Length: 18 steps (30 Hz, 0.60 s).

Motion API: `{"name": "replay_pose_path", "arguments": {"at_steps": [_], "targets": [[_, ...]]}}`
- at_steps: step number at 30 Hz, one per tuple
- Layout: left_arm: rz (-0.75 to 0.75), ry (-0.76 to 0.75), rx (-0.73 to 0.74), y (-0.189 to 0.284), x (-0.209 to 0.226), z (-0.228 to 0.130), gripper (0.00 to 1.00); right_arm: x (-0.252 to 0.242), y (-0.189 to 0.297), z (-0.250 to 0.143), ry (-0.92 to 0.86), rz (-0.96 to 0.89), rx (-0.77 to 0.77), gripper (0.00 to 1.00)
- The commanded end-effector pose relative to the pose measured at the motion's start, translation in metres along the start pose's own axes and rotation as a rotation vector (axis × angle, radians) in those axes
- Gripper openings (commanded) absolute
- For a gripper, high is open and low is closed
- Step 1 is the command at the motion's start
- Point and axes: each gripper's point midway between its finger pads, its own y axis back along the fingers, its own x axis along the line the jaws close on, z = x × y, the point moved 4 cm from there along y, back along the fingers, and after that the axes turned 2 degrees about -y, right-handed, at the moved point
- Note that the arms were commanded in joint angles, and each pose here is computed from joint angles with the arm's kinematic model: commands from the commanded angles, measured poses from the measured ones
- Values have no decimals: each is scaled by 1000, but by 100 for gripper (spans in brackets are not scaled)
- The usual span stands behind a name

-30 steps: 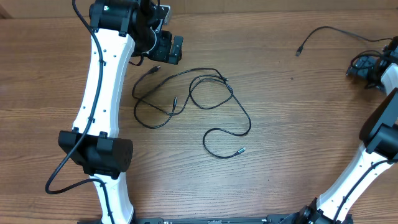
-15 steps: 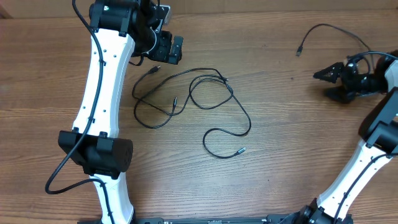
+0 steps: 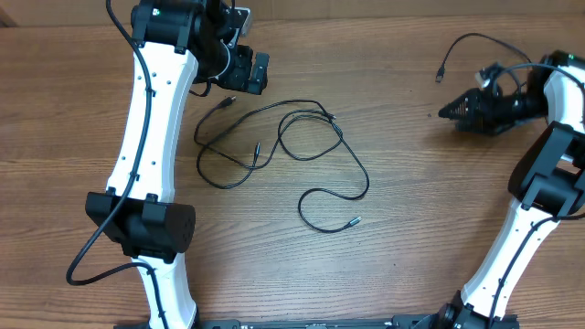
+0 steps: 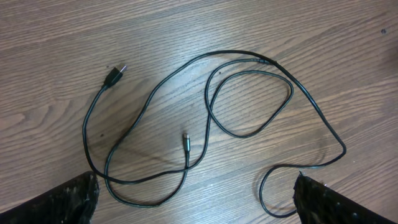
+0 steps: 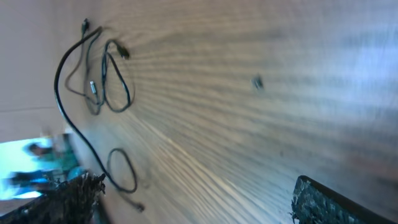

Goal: Untangle cables

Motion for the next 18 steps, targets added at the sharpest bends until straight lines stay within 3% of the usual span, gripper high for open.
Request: {"name": "replay_pose_path", "arguments": {"at_steps": [1, 8, 10, 13, 18], "targets": [[-13, -25, -37, 13, -5, 3, 100, 47, 44, 21, 69, -188, -91, 100], [-13, -25, -37, 13, -5, 3, 100, 74, 86, 33, -34, -597, -190, 100], [-13, -25, -38, 13, -5, 3, 100, 76, 107, 36, -146, -797, -281, 100], [-13, -25, -37, 13, -5, 3, 100, 71, 120, 29, -285, -943, -322, 100], [-13, -26, -37, 13, -5, 3, 100, 59, 135, 12, -468, -1037, -355, 100]]}}
